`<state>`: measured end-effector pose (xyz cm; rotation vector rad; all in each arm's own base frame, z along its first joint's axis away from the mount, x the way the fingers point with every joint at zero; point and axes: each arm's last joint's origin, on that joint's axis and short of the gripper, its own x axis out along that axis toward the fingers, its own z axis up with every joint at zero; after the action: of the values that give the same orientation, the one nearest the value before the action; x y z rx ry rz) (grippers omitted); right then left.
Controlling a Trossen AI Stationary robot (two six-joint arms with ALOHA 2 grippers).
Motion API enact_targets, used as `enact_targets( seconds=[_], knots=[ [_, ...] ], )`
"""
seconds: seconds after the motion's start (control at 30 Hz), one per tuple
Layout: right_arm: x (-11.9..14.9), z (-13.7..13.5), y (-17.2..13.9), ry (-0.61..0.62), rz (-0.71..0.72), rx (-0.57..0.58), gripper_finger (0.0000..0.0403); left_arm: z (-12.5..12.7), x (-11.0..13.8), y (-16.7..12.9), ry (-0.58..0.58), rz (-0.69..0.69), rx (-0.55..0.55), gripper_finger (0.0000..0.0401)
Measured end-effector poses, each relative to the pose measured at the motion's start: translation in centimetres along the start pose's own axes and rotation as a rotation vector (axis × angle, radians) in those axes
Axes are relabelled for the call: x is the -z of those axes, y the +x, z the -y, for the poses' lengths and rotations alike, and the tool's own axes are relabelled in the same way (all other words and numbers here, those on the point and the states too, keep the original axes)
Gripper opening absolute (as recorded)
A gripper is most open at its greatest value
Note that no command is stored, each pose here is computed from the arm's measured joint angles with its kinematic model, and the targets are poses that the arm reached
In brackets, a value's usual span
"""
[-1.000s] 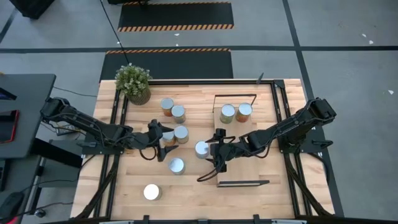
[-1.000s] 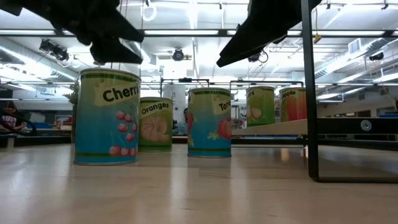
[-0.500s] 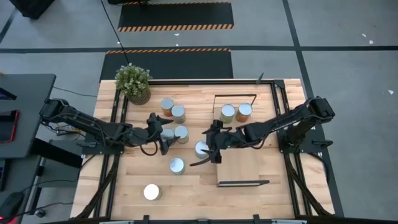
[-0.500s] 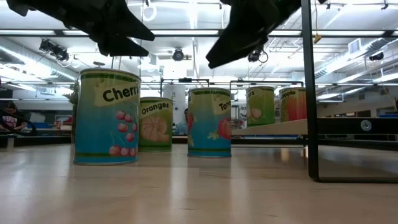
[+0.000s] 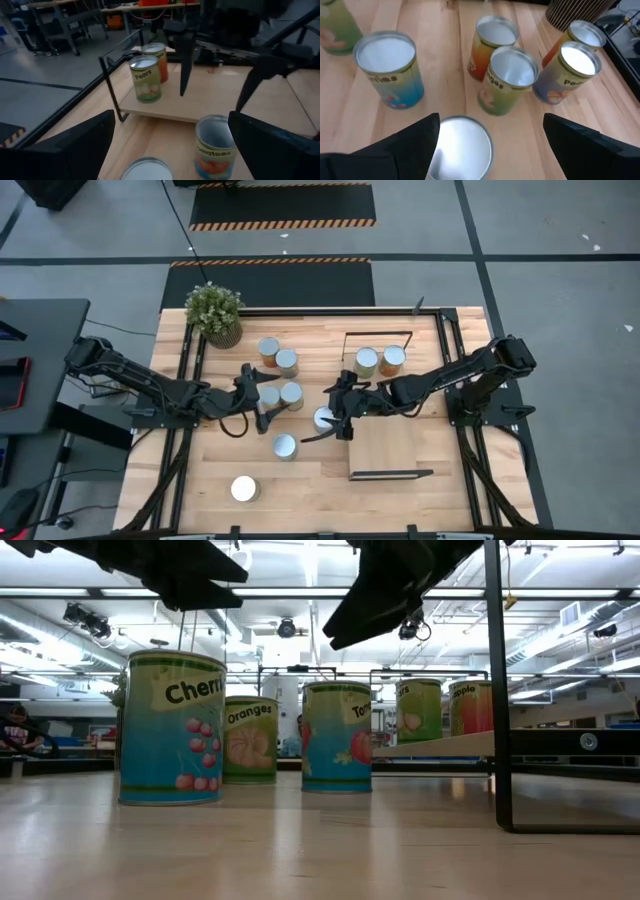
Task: Pick and place cans onto a shelf
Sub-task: Put the canned tomatoes on the shelf
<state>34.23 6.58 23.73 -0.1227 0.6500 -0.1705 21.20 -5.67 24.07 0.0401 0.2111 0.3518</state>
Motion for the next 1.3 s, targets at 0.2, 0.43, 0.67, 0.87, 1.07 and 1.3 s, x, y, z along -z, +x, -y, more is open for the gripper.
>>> enact_targets(
  seconds=[0.2,0.43,0.67,0.87,1.07,1.3],
  knots=[
    [-0.7,0.0,-0.2,-0.004,0.014,-0.003,0.0364,-0.2,-0.2,0.1,0.020,0.016,-0.013,0.0396],
    [-0.8,-0.7,-0.4,-0.052,0.035,-0.085,0.0364,-0.2,-0.2,0.2,0.060,0.016,-0.014,0.0396],
    [-0.2,-1.6,0.6,-0.072,0.013,-0.074,0.0383,-0.2,-0.2,0.3,0.047,0.017,-0.018,0.0396],
    [0.0,-1.9,2.1,-0.107,-0.025,-0.059,0.0398,-0.7,-0.1,0.7,0.033,0.007,-0.045,0.0396],
    [-0.8,-1.5,3.0,-0.089,-0.096,-0.079,0.0400,-1.4,0.0,1.1,0.055,-0.005,-0.074,0.0396],
    [0.0,-2.1,4.2,-0.083,-0.193,-0.080,0.0400,-2.0,-0.1,1.5,0.056,-0.008,-0.105,0.0396]
  ],
)
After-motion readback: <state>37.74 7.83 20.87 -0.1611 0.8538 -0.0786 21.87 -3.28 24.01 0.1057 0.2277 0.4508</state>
